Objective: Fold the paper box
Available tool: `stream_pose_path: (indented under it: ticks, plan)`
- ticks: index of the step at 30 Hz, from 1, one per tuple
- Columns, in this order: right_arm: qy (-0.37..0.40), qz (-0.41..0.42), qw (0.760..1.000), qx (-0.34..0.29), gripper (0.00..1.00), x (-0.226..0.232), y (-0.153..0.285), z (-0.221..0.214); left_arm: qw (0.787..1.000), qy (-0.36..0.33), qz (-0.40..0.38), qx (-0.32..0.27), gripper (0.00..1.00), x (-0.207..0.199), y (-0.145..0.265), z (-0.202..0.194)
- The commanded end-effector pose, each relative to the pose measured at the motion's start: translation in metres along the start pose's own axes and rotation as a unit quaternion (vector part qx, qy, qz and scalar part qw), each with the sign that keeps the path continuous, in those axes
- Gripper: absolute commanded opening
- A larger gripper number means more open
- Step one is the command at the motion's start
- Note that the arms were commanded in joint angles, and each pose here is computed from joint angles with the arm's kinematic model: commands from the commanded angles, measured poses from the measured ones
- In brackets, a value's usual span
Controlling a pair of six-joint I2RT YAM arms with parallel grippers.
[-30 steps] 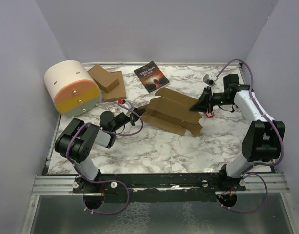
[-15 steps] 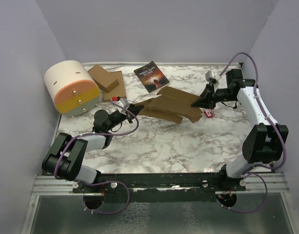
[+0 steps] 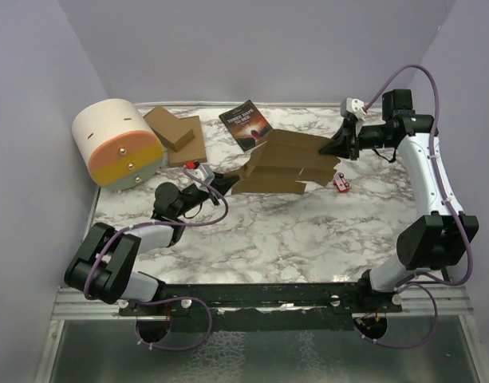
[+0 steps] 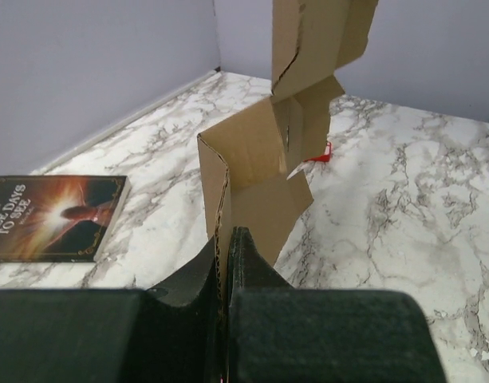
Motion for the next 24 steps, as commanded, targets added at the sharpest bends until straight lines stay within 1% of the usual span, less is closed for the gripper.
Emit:
stream_pose_path:
  ticks: [1, 5, 7, 12, 16, 19, 24]
  plan:
    - [0.013, -0.015, 0.999, 0.037, 0.01, -0.016, 0.001, -0.010, 0.999, 0.005, -0.043, -0.004, 0.00, -0.014, -0.004, -0.009]
    - [0.014, -0.010, 0.999, 0.051, 0.01, -0.020, -0.001, -0.024, 0.995, 0.065, -0.068, 0.013, 0.00, -0.020, -0.011, -0.013]
    - [0.018, -0.014, 0.998, 0.057, 0.01, -0.023, -0.001, -0.025, 0.994, 0.077, -0.070, 0.025, 0.00, -0.021, -0.011, -0.016]
    - [0.024, -0.037, 0.997, 0.065, 0.01, -0.031, 0.004, -0.017, 0.996, 0.065, -0.051, 0.040, 0.00, -0.019, -0.004, -0.015]
    - [0.037, -0.051, 0.996, 0.057, 0.01, -0.034, 0.008, -0.004, 0.995, 0.070, -0.039, 0.055, 0.00, -0.017, -0.001, -0.019]
    - [0.061, -0.057, 0.995, 0.052, 0.01, -0.034, 0.012, 0.010, 0.994, 0.080, -0.030, 0.066, 0.00, -0.015, 0.000, -0.022]
    - [0.111, -0.046, 0.992, 0.038, 0.01, -0.026, 0.016, 0.031, 0.995, 0.073, -0.018, 0.063, 0.04, -0.011, 0.000, -0.020]
Point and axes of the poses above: each gripper's point midway between its finger pads, its own y axis back along the fingers, its own x axis along the line the jaws close on, z = x × y, the point moved 1 cm from there along y, back along the fingers, and after that the axes turned 6 degrees about -y, right-handed, at the moved point
